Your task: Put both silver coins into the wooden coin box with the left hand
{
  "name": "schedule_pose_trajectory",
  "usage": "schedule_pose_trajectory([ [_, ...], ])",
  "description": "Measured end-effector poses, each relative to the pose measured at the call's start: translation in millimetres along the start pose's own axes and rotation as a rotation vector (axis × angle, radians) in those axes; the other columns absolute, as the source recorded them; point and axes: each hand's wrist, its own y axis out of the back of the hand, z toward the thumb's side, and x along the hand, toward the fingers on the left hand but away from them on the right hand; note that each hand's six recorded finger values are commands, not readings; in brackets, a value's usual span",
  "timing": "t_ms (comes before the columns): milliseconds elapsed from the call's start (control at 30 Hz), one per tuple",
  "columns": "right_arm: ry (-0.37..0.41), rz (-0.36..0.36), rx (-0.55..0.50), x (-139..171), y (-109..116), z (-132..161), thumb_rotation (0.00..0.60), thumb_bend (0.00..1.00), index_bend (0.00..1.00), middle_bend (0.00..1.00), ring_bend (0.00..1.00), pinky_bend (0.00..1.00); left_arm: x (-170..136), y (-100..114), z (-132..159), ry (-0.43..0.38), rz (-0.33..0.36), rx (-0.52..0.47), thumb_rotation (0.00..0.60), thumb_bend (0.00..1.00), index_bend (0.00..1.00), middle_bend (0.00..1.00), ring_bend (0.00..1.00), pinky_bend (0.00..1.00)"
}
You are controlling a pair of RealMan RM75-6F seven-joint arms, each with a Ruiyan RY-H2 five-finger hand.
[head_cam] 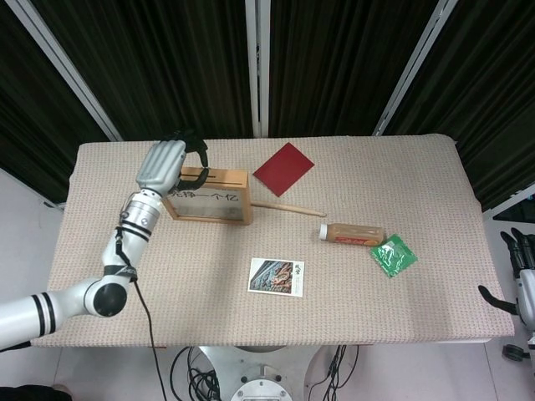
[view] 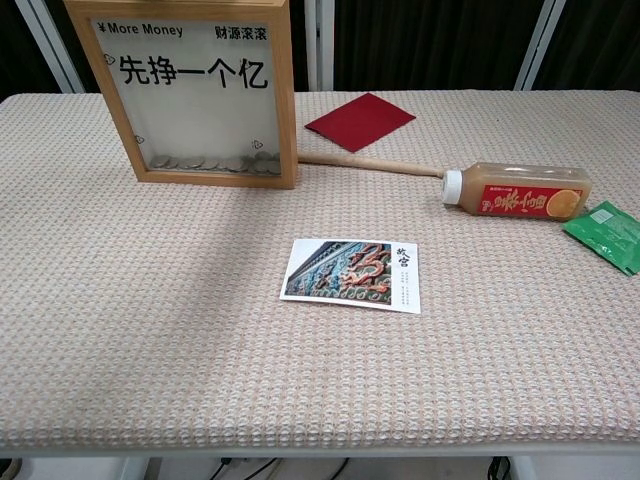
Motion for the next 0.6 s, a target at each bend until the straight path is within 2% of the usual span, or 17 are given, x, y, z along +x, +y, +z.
schedule_pose_trajectory([
  [267,-0.007,-0.002,-0.002,0,1,-4,0.6,0.12,0.0,0.0,0.0,0.0,8,-19,-6,0.046,-0.046,-0.006,0.6,0.46,0.63,0.31,0.11,0.16],
  [600,-0.01,0.001,-0.001,0,-1,-4,0.6,0.12,0.0,0.0,0.0,0.0,12,-22,-17,0.091,-0.051,0.009,0.6,0.46,0.64,0.31,0.11,0.16],
])
